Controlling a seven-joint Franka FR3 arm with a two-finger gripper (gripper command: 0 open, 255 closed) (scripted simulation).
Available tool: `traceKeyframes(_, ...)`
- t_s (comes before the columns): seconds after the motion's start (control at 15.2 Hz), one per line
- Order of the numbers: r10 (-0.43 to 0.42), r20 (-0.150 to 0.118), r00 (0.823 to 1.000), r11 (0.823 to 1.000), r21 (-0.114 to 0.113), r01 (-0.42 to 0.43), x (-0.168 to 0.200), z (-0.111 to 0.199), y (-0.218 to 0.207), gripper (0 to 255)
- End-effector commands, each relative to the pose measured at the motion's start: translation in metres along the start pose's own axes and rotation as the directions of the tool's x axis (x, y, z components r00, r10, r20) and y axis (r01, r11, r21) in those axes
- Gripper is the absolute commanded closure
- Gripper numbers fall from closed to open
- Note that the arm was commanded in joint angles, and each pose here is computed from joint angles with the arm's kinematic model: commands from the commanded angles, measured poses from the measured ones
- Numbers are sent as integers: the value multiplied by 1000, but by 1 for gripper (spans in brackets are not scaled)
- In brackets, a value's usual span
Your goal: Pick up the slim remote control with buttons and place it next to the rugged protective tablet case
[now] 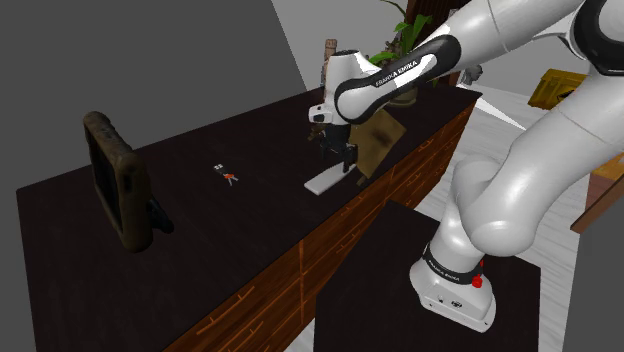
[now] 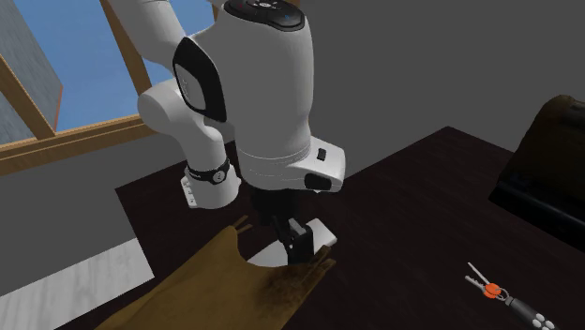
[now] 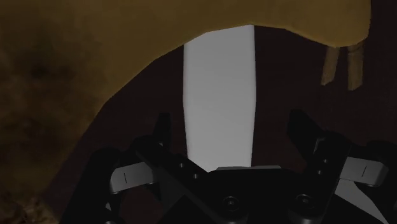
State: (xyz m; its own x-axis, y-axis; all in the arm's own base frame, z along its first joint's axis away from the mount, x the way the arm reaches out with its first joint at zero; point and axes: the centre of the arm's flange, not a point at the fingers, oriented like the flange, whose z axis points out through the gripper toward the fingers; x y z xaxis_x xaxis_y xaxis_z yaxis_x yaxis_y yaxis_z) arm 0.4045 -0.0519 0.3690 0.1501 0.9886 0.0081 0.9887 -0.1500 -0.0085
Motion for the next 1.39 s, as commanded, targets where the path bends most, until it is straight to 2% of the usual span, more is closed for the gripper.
traceKeyframes(0.0, -26, 1, 1000, 1000, -1, 26, 0, 12, 3, 0)
traceKeyframes(0.4, -26, 1, 1000, 1000, -1, 26, 0, 41, 3, 0)
traceKeyframes(0.86, -26, 1, 1000, 1000, -1, 26, 0, 41, 3, 0)
traceKeyframes(0.92, -26, 1, 1000, 1000, -1, 26, 0, 41, 3, 255)
traceKeyframes(1.32, -26, 1, 1000, 1000, -1, 26, 0, 41, 3, 255)
